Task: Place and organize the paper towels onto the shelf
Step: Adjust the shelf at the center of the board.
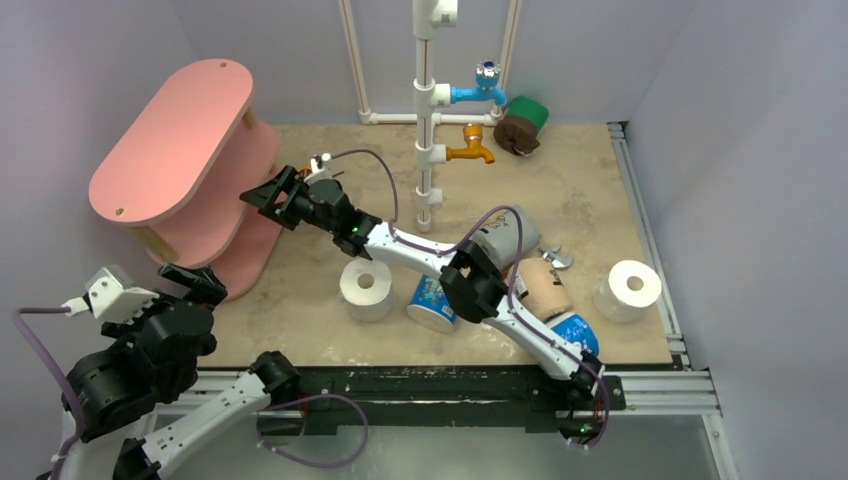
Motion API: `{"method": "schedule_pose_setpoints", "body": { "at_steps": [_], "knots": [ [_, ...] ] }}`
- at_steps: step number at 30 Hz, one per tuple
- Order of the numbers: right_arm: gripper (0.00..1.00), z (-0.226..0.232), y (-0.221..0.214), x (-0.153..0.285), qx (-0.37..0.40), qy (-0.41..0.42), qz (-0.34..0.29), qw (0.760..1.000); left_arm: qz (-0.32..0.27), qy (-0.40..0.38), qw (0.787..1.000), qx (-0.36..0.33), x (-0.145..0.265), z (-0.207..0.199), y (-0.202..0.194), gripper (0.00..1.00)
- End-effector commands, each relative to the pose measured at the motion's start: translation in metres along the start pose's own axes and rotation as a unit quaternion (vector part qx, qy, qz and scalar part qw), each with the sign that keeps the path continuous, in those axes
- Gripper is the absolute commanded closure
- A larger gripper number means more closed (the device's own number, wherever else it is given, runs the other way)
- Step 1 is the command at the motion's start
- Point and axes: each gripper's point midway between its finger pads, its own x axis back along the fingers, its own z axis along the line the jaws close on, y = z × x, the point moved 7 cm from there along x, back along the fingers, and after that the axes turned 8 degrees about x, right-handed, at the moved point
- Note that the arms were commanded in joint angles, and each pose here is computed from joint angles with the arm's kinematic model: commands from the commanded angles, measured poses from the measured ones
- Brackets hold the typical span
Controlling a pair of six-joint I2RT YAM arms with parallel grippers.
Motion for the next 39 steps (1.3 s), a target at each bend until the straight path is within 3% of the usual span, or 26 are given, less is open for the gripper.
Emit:
{"method": "schedule_pose_setpoints", "body": {
  "at_steps": [1, 10, 20, 25, 39],
  "knots": [
    [0.25, 0.047, 0.014, -0.001, -0.014, 0.08, -0.028, 0.996, 0.005, 0.012, 0.999, -0.035, 0.0, 0.012, -0.005, 0.05],
    [0.23, 0.052, 0.01, 0.008, -0.006, 0.086, -0.013, 0.996, -0.01, 0.021, 1.0, 0.005, 0.002, 0.02, 0.004, 0.04],
    [0.17, 0.053, 0.012, 0.048, 0.024, 0.072, 0.019, 0.997, -0.022, -0.034, 0.987, 0.156, 0.012, 0.019, 0.033, 0.0],
    [0.17, 0.059, 0.014, 0.062, 0.065, 0.063, 0.026, 0.996, -0.026, -0.076, 0.972, 0.22, 0.008, 0.004, 0.038, 0.01],
    [0.16, 0.076, 0.003, 0.09, 0.14, 0.078, 0.062, 0.985, -0.065, -0.091, 0.951, 0.29, 0.004, -0.055, 0.061, 0.1]
  ]
}}
